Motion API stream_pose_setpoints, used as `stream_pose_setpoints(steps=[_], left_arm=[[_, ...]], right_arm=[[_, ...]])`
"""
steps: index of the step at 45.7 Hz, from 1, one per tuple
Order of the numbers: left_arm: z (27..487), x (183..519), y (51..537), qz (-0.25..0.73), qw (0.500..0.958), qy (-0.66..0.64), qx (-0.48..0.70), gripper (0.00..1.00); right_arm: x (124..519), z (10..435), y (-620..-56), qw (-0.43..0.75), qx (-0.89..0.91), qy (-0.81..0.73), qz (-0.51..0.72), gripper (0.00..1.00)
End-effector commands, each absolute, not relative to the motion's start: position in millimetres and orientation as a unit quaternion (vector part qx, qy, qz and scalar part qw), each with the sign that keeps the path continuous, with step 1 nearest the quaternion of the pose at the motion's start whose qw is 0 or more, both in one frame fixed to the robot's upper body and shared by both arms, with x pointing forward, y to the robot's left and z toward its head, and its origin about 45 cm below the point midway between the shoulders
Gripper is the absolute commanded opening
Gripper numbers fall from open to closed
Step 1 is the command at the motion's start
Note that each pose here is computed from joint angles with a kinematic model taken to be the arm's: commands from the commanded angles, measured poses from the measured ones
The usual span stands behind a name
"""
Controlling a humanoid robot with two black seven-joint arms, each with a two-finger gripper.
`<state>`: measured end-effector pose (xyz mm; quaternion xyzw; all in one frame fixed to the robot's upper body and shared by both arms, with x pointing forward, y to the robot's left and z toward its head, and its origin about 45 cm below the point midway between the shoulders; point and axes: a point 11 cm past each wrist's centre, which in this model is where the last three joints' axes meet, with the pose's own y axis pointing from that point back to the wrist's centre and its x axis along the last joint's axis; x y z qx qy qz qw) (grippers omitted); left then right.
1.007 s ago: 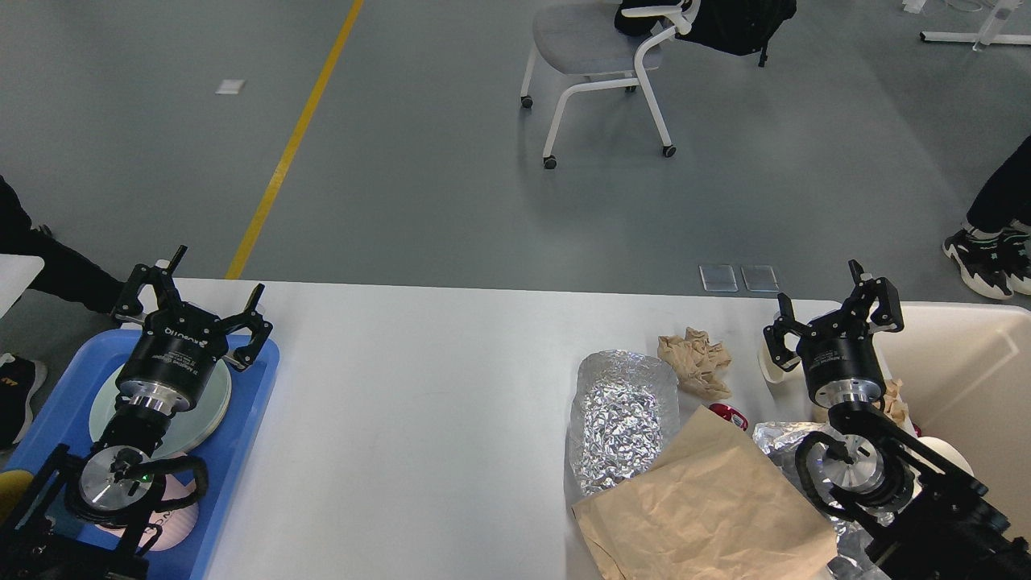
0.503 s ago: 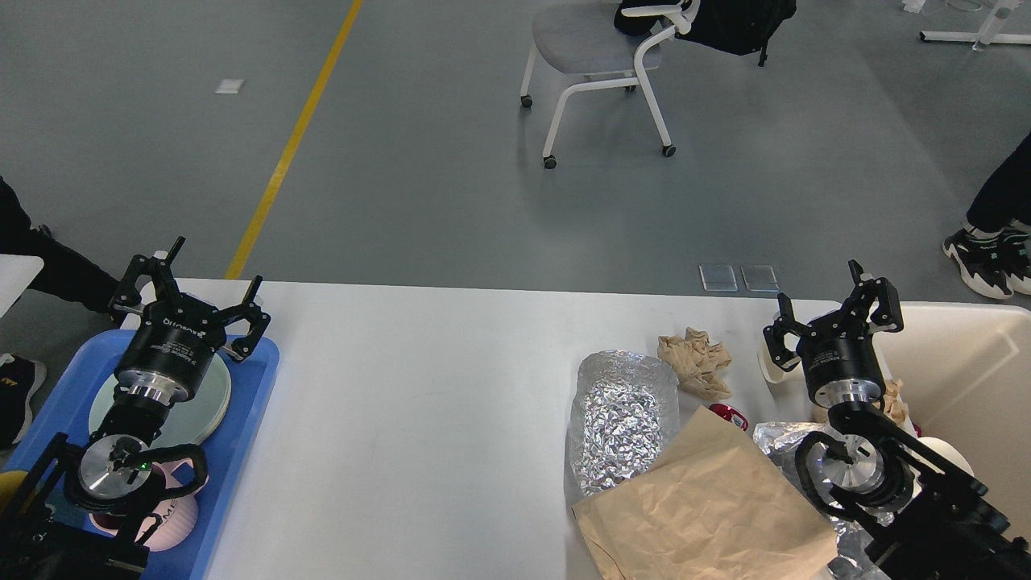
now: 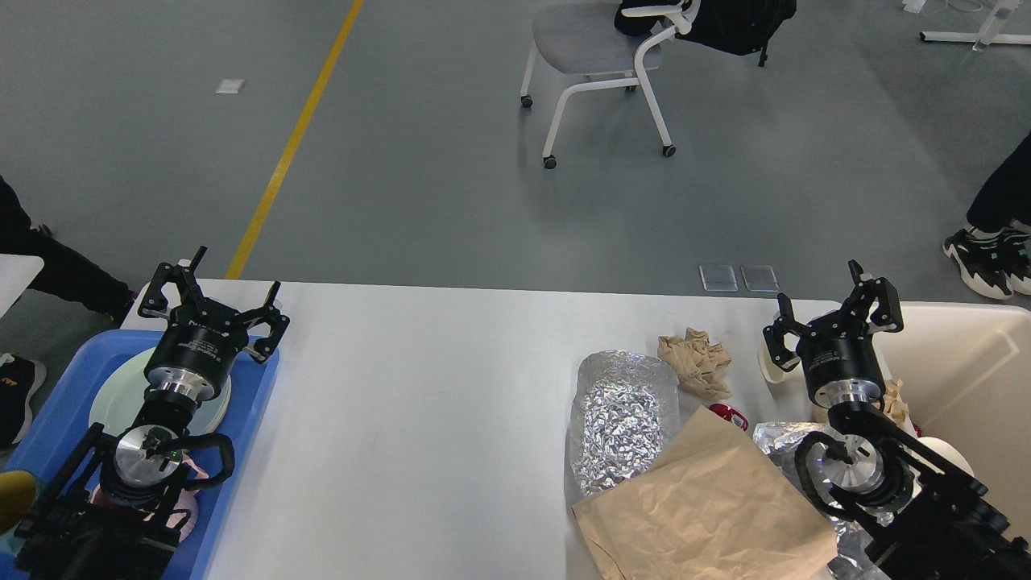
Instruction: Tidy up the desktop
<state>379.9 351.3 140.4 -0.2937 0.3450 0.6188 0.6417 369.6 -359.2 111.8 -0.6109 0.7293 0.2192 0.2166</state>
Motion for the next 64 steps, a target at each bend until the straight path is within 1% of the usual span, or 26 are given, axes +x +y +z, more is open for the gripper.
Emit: stream_pose_setpoints(steps=[1, 7, 16, 28, 58, 64], left_arm=[[133, 376, 343, 0.618, 0.623, 0.350, -0.328, 0.96], [130, 375, 340, 0.614, 0.608, 0.360, -0.351, 0.96], [127, 376, 338, 0.610, 0.610, 0.365, -0.350, 0.96], [121, 376, 332, 0.583, 0.637, 0.383, -0.330, 0.96], [122, 376, 332, 0.579, 0.639, 0.378, -0.338, 0.96], [121, 386, 331, 0.584, 0.643, 0.375, -0.324, 0.96]], right_arm=[[369, 111, -359, 0.216, -0.611, 0.730, 0.220, 1.00], [370, 112, -359, 0.216, -0.611, 0.729, 0.219, 1.00], [370, 112, -359, 0.217, -0.611, 0.729, 0.219, 1.00], [370, 112, -360, 0.216, -0.611, 0.730, 0.218, 1.00], [370, 112, -360, 0.216, -0.611, 0.730, 0.218, 1.00], [370, 113, -360, 0.217, -0.611, 0.729, 0.218, 1.00]])
